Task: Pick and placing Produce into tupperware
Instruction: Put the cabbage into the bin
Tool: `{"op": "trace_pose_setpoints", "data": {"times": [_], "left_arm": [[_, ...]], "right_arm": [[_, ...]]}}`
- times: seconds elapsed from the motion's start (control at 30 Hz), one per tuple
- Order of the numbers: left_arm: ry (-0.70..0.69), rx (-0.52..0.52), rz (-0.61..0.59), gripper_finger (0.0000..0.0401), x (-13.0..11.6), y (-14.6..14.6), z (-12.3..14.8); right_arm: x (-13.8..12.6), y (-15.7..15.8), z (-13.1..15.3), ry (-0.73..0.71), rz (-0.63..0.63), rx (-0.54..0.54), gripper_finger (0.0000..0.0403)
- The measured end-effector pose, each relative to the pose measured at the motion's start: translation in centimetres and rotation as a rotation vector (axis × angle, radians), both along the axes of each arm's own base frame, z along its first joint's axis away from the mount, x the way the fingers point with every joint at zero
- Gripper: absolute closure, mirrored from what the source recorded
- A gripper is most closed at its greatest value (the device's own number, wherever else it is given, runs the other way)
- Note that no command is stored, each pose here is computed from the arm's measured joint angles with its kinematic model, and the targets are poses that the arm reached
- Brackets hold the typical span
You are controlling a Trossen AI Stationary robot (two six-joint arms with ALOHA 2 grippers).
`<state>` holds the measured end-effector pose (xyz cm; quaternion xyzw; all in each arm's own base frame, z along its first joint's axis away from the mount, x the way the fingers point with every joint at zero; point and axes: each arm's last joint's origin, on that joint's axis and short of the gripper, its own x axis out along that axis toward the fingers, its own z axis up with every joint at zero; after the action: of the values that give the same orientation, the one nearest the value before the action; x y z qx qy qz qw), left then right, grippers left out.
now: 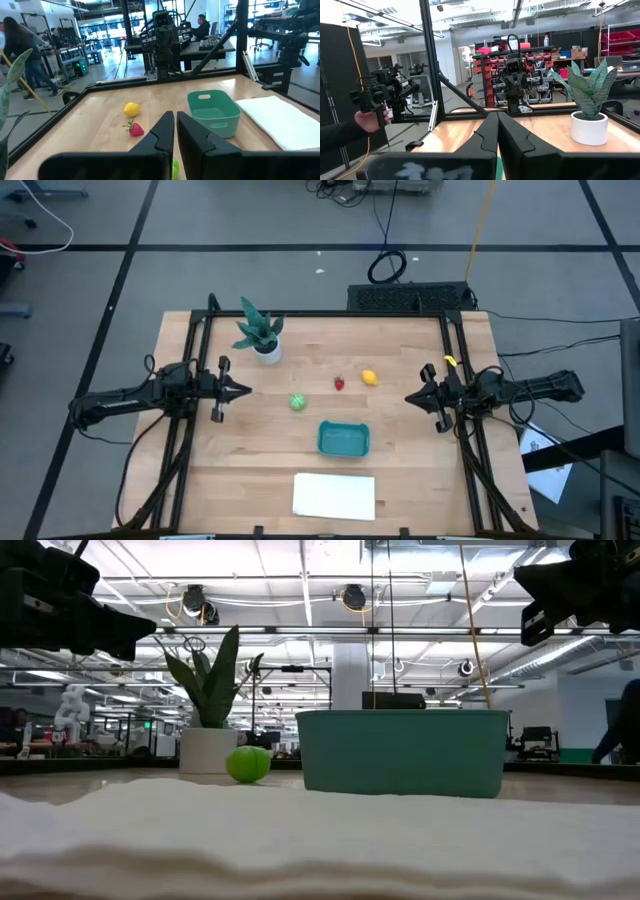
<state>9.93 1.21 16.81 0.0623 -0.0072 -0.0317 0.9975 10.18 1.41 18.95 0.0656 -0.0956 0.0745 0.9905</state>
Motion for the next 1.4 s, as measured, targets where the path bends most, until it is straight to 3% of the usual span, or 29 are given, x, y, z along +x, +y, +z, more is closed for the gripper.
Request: {"op": "trace_pose_setpoints", "data": {"times": [0.3,0.73,1.17,1.4], "left_arm": [[-0.032,0.005,0.000,0.0375,0.0,0.0,0.3],[-0.109,-0.206,-0.018,0.0375,-0.1,0.0,1.2],[-0.102,-0.197,-0.014,0.0375,-0.1,0.0,1.1],[-0.170,-0.172,0.127,0.0375,-0.2,0.4,1.6]], "right_arm": [[0.0,0.0,0.0,0.001,0.000,0.000,0.0403],[0.0,0.0,0.0,0.000,-0.002,-0.010,0.0403],[0.0,0.0,0.0,-0.023,-0.031,-0.146,0.0403],[-0.1,0.0,0.3,-0.057,-0.044,-0.178,0.0403]]}}
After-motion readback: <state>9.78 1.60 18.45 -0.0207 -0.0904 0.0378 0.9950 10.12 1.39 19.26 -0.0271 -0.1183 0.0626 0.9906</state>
